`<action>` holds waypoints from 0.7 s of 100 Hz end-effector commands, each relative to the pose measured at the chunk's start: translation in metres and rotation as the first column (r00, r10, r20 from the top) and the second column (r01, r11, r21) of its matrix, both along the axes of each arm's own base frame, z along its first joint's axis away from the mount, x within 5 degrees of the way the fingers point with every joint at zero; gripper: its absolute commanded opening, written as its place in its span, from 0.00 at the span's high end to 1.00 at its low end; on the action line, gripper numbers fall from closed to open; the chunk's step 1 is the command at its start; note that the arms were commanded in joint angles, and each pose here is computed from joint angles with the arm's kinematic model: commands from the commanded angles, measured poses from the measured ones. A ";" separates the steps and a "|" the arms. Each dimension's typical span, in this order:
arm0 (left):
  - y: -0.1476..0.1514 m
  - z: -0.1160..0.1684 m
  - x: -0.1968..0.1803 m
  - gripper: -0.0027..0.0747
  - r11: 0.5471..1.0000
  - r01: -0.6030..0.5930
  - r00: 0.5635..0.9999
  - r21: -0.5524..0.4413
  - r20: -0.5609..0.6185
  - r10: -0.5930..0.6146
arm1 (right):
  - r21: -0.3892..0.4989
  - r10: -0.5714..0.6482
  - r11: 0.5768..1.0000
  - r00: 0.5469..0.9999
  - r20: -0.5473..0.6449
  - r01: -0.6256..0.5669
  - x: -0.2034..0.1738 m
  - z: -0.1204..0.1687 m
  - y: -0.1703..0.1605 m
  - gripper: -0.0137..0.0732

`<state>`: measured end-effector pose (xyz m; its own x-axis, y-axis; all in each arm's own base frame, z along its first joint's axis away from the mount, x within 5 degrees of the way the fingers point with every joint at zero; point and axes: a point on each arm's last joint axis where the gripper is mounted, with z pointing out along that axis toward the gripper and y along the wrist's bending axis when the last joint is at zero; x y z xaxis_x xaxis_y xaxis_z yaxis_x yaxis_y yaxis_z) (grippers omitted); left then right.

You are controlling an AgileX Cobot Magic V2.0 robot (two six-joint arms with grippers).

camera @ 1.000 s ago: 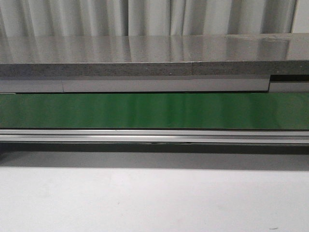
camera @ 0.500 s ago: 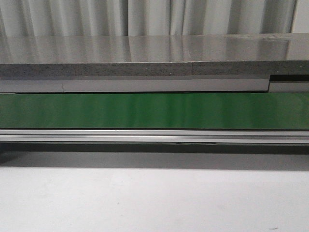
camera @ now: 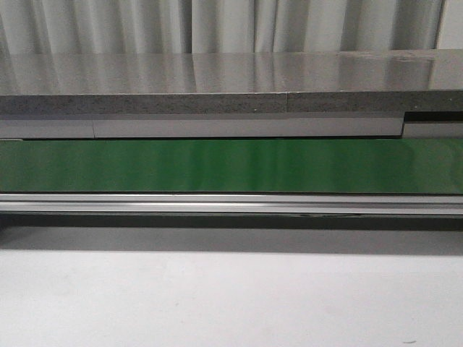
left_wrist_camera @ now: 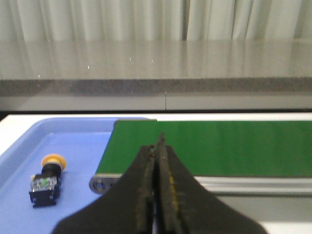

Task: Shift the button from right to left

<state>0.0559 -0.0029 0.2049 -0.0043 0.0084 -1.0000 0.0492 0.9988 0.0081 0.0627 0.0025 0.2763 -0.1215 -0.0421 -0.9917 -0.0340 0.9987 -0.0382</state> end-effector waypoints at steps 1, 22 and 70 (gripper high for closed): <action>0.000 -0.002 -0.001 0.99 1.000 0.005 0.994 -0.017 0.106 -0.003 | 0.004 -0.008 1.000 0.996 0.094 0.007 0.000 0.015 -0.001 0.92; 0.000 -0.003 -0.001 0.99 1.000 0.005 0.996 -0.015 0.095 -0.004 | 0.004 -0.008 1.000 0.996 0.094 0.007 0.000 0.015 -0.001 0.92; 0.000 -0.003 -0.001 0.99 1.000 0.005 0.996 -0.015 0.095 -0.004 | 0.004 -0.008 1.000 0.996 0.094 0.007 0.000 0.015 -0.001 0.92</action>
